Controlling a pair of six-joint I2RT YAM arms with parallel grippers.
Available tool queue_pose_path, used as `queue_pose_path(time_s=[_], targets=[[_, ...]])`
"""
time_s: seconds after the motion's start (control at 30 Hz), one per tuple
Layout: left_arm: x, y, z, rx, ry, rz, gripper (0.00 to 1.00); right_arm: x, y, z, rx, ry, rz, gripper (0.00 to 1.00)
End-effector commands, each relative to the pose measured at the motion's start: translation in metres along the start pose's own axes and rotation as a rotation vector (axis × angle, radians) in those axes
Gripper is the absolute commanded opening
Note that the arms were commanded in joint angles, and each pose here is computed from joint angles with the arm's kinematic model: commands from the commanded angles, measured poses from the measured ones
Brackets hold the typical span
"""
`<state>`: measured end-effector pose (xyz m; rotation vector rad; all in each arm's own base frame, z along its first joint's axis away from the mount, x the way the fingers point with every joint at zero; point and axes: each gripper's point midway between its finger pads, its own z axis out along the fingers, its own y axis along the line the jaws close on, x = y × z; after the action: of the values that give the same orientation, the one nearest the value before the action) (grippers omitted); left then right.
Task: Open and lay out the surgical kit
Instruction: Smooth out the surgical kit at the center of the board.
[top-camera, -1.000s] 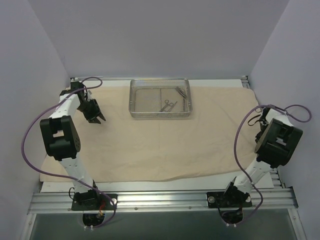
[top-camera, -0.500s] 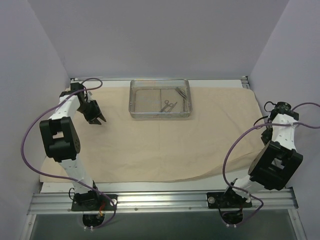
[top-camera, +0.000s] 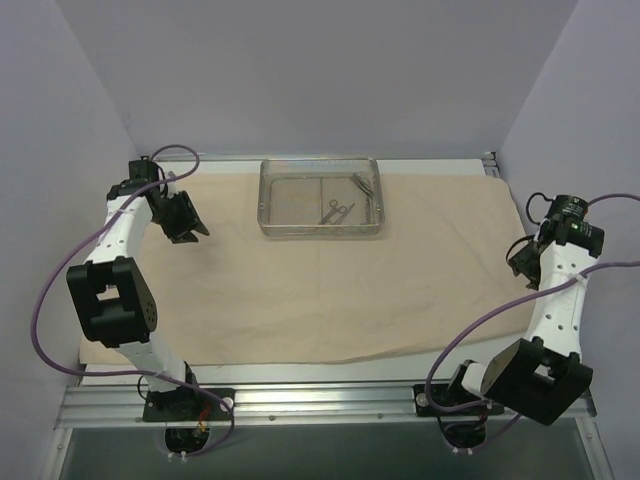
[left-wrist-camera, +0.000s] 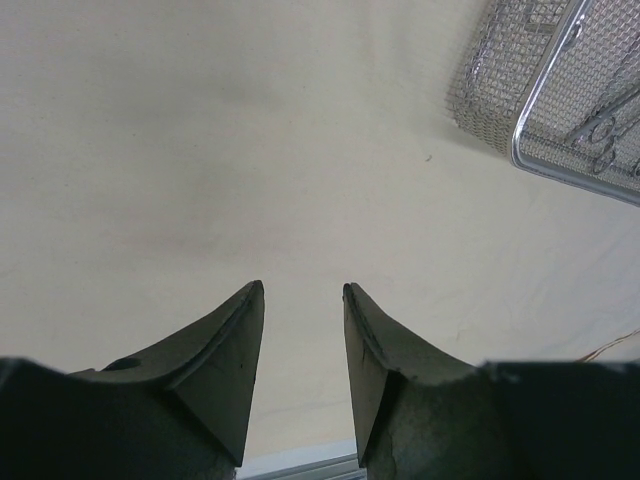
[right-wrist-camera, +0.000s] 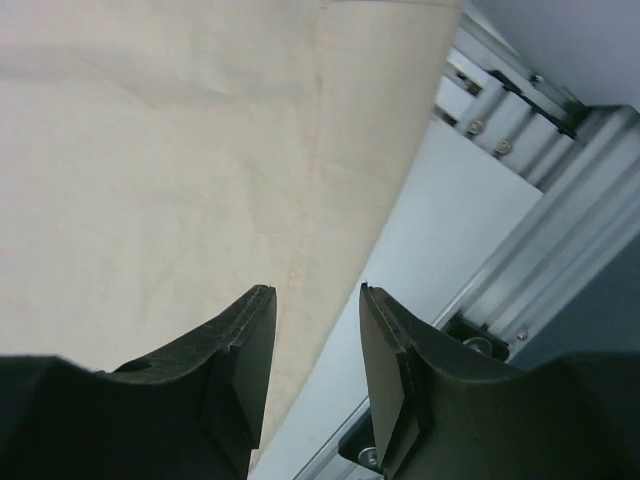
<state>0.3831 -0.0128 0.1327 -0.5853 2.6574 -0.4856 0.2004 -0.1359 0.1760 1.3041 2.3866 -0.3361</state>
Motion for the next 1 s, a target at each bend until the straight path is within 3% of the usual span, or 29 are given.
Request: queue_pose_path(time_s=[0.0,0.03,0.07,0.23,0.5,0.73,0.97], targets=[[-0.006,-0.006,-0.01,0.032,-0.052,0.031,0.47,0.003,0.044,0.017,-0.126,0.098,-0.056,0.34],[-0.004,-0.006,-0.009,0.034,-0.049,0.031,0.47,-0.002,0.058,0.024,-0.165,0.094,-0.05,0.22],[-0.004,-0.007,-0.011,0.04,-0.055,0.034,0.47,-0.002,0.067,0.03,-0.186,0.108,-0.043,0.16],[-0.003,-0.013,-0.014,0.061,-0.066,0.037,0.48,-0.016,0.092,0.072,-0.176,0.075,0.004,0.0],[0.003,-0.017,-0.012,0.087,-0.05,0.027,0.48,0.017,0.065,0.142,-0.013,0.047,0.051,0.0],[0.017,-0.018,-0.008,0.117,-0.016,0.006,0.48,0.044,0.035,0.164,0.079,0.055,0.105,0.0],[0.019,-0.017,-0.009,0.115,-0.019,0.005,0.49,0.074,-0.034,0.166,0.34,0.141,0.24,0.0]])
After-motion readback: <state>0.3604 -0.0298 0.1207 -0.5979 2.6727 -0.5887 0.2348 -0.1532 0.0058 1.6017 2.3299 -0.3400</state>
